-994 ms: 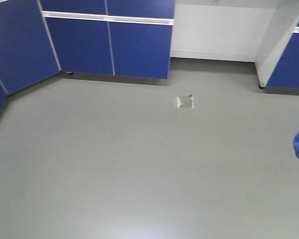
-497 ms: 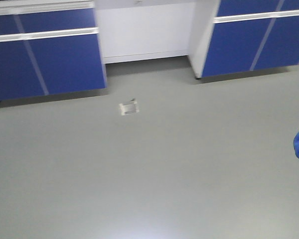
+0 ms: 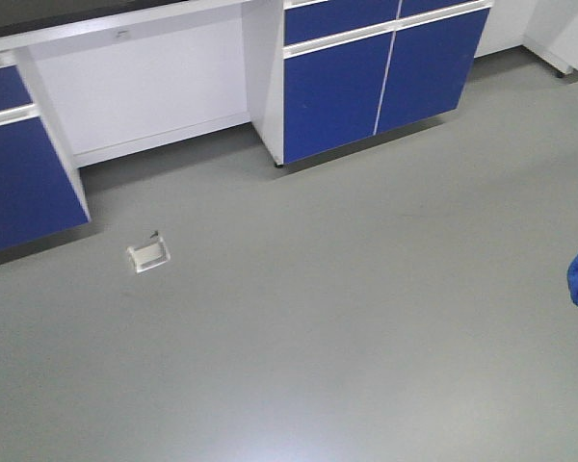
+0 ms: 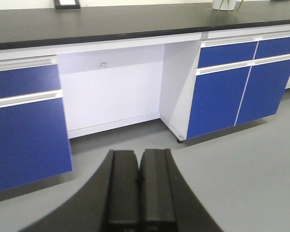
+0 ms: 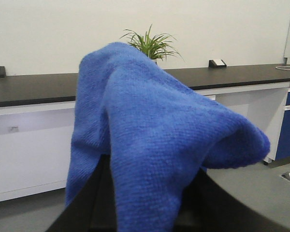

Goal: Wipe right workspace with blue cloth
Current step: 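Drive the base to the other bench holding the cloth in the right gripper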

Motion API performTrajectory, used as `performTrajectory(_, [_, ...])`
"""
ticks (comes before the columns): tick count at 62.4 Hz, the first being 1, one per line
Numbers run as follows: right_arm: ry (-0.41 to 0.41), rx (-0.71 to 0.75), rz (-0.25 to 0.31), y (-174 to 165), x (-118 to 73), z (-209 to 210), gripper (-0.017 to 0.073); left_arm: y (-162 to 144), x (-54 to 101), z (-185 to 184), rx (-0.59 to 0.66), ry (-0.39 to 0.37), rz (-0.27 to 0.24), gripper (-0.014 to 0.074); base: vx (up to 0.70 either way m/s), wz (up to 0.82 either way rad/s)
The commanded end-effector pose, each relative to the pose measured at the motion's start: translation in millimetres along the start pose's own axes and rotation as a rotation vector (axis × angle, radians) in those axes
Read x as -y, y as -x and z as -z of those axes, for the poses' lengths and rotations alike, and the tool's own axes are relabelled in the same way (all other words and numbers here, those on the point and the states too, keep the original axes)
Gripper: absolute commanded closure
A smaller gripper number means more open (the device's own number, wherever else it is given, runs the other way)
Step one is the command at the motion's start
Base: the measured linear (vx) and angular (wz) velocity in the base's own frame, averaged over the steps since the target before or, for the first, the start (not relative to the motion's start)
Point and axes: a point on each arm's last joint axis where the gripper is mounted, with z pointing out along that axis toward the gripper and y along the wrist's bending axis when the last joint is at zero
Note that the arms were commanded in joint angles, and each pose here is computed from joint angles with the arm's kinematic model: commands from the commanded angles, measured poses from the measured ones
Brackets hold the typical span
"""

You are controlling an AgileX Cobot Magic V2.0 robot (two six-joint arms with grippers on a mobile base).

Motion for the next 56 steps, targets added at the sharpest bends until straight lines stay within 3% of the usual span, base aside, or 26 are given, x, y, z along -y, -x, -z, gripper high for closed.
performTrajectory(1, [-0.003, 0.115, 0.007, 18.0, 0.4, 0.1, 0.0559, -2.0, 1.2, -1.3, 0.065, -0.019, 0.006, 0.0599, 0.32, -0.24])
performTrajectory(56, [-0.003, 0.116, 0.007, 18.1, 0.4, 0.1, 0.0559, -2.0, 1.2, -1.3, 0.065, -0.019, 0.006, 0.0599, 0.4, -0.01])
